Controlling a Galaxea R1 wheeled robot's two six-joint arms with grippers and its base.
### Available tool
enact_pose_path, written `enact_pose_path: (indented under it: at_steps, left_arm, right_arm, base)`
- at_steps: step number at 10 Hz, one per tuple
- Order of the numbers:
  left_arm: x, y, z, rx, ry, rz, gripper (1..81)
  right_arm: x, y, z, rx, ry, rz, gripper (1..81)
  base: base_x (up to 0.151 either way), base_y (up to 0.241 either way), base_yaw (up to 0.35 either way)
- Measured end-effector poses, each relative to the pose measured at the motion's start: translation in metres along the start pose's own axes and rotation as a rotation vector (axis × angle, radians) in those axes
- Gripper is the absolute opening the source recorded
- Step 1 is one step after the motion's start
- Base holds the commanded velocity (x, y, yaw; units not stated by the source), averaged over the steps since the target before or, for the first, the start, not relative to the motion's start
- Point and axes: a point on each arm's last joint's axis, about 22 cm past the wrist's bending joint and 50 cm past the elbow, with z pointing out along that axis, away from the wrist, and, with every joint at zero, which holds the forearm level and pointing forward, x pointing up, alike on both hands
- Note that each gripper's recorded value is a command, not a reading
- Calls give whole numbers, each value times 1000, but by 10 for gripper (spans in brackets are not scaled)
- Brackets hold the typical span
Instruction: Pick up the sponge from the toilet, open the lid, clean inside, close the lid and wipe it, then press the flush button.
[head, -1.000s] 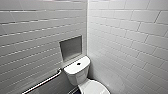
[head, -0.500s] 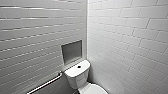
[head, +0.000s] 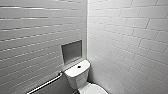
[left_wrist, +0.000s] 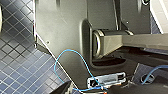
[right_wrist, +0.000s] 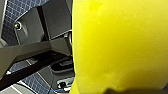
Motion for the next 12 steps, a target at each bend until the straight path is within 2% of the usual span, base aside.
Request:
enact_pose_path:
  at_steps: [2, 3, 5, 6, 7, 8, 9, 12]
  left_arm:
    - [0, 3, 1, -3, 0, 0, 811]
    - [0, 5, 2, -6, 1, 1, 811]
    - [2, 5, 2, -5, 3, 1, 811]
    - [7, 5, 1, -5, 8, 4, 811]
    - [14, 5, 1, -5, 17, 5, 811]
    - [16, 5, 0, -6, 21, 6, 811]
    - [17, 5, 0, -5, 22, 7, 811]
    - [24, 0, -4, -9, 30, 9, 811]
  right_arm:
    - [2, 11, 6, -35, -19, -6, 10]
    - [8, 12, 10, -57, -3, -10, 10]
    - [17, -2, 22, -97, 79, -15, 10]
    - [19, -9, 25, -100, 107, -38, 10]
    - [22, -7, 24, -98, 115, -29, 10]
    - [26, 3, 21, -100, 123, 5, 10]
    - [26, 7, 19, -88, 112, 17, 10]
    - [30, -15, 20, -11, 138, -6, 10]
  base:
    - [0, 0, 0]
    - [0, 0, 0]
    - [0, 0, 0]
    - [0, 0, 0]
    - [0, 0, 0]
    - [0, 0, 0]
    - [0, 0, 0]
    - [0, 0, 0]
